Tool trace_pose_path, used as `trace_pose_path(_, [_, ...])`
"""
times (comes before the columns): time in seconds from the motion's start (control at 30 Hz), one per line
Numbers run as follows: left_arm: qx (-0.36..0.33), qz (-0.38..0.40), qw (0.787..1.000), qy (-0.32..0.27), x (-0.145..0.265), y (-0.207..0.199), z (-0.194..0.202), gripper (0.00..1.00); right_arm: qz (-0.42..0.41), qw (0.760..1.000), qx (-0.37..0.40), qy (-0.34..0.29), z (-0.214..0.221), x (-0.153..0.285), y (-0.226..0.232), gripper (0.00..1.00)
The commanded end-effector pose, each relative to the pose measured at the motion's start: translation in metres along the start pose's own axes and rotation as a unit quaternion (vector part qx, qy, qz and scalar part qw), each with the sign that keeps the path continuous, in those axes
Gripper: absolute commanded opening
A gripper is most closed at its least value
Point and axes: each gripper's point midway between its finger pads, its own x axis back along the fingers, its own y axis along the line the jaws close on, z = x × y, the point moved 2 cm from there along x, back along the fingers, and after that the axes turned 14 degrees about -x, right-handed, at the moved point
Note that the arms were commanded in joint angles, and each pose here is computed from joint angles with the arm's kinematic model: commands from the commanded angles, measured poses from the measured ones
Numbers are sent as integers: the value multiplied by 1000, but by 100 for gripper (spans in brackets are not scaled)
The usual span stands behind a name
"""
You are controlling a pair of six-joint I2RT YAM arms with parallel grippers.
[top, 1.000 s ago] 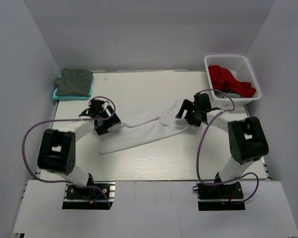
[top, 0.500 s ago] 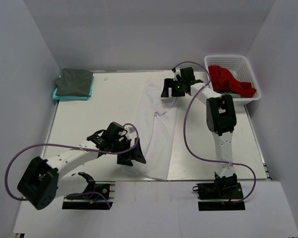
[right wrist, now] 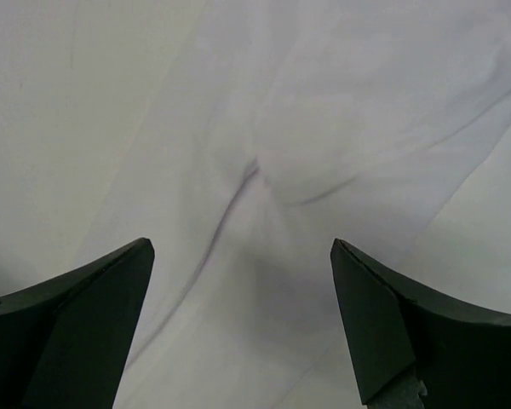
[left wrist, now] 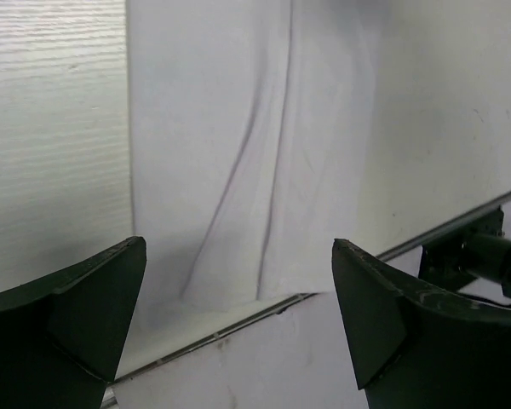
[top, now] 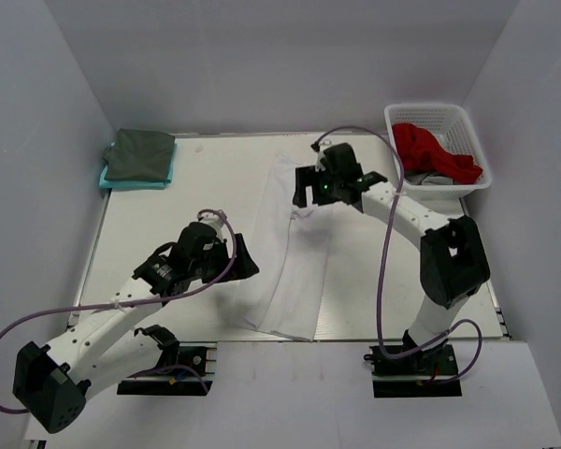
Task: Fold and stack the t-shirts
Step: Rotate the tshirt 90 degrees
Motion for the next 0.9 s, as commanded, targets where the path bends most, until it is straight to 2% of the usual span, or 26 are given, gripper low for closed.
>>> trace_pose_path(0.0, [17, -60, 998, -22, 2, 22, -1, 100, 48, 996, -55, 47, 59, -2, -17, 90])
trace_pose_path(0.03, [17, -61, 998, -21, 2, 23, 1, 100, 35, 997, -57, 46, 65, 2, -7, 90])
trace_pose_path(0.13, [17, -65, 997, -24, 1, 26, 2, 100, 49, 993, -57, 88, 97, -10, -20, 90])
trace_pose_path(0.3, [12, -69, 997, -26, -6, 27, -1, 100, 77, 989, -73, 106, 106, -37, -37, 90])
trace_pose_path(0.4, [1, -55, 998, -39, -14, 25, -3, 100, 94, 986, -83, 106, 94, -56, -46, 90])
trace_pose_path(0.5, [1, -48, 998, -28, -21, 23, -1, 100, 106, 984, -95, 106, 73, -75, -64, 90])
trace_pose_path(0.63, [3, -46, 999, 1, -30, 23, 6, 100, 36, 992, -87, 89, 22, -90, -51, 90])
trace_pose_path(0.77, [5, -54, 998, 28, -35, 26, 19, 100, -16, 999, -37, 31, -25, -66, -15, 90])
trace_pose_path(0.87, [11, -21, 999, 43, -43, 20, 31, 100, -29, 999, -34, 5, -26, -36, -6, 90])
